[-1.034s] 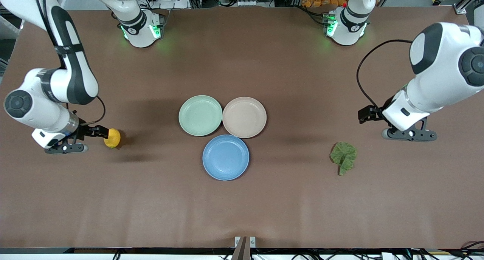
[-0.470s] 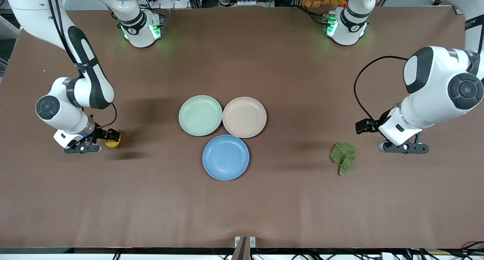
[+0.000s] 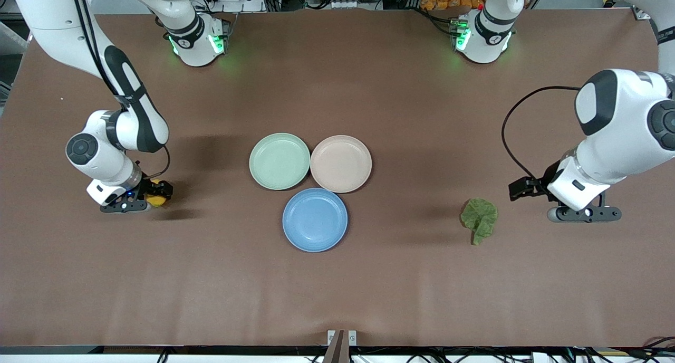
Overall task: Place lemon and lettuce in plates
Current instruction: 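Lift the lemon toward the blue plate while the left gripper grasps lettuce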
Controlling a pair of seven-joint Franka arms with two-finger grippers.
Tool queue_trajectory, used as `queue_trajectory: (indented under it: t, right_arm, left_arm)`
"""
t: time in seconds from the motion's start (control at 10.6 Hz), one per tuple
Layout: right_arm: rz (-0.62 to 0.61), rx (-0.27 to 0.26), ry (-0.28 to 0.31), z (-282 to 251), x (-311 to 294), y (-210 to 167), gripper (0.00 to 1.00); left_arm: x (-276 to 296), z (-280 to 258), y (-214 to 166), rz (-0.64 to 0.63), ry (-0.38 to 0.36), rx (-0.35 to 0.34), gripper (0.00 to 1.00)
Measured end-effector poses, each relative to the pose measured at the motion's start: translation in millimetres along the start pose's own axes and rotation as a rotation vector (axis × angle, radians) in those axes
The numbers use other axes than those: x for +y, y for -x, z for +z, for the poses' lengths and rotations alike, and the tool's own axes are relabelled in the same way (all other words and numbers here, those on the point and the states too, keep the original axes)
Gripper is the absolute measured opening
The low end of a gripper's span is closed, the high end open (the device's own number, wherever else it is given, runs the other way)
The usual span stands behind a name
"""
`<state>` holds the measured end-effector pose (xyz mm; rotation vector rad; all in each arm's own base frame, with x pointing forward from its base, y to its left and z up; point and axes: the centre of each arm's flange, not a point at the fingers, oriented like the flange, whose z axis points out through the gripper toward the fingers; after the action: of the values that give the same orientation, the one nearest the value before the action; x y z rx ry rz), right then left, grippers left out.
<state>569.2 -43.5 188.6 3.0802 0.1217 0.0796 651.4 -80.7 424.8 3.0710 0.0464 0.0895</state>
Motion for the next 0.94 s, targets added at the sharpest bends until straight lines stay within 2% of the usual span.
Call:
queue_trajectory:
  t: [0.09,0.28,0.47,0.66,0.94]
  right_arm:
    - [0.015,0.003,-0.005,-1,-4,-1,0.64]
    - [0.055,0.009,-0.022,-3,-24,-6,0.64]
    - [0.07,-0.011,-0.035,-11,-37,-15,0.64]
    - [0.103,-0.064,-0.048,-43,-51,-43,0.64]
    - [0.145,-0.047,-0.089,-92,-103,-78,0.64]
  left_arm:
    - [15,20,-2,-0.002,0.007,-0.007,1.0]
    - [36,58,-2,0.025,-0.004,-0.042,1.0]
    - [29,89,-6,0.064,-0.07,-0.066,1.0]
    - [20,117,-11,0.083,-0.107,-0.094,1.0]
    - [14,140,-18,0.077,-0.104,-0.113,1.0]
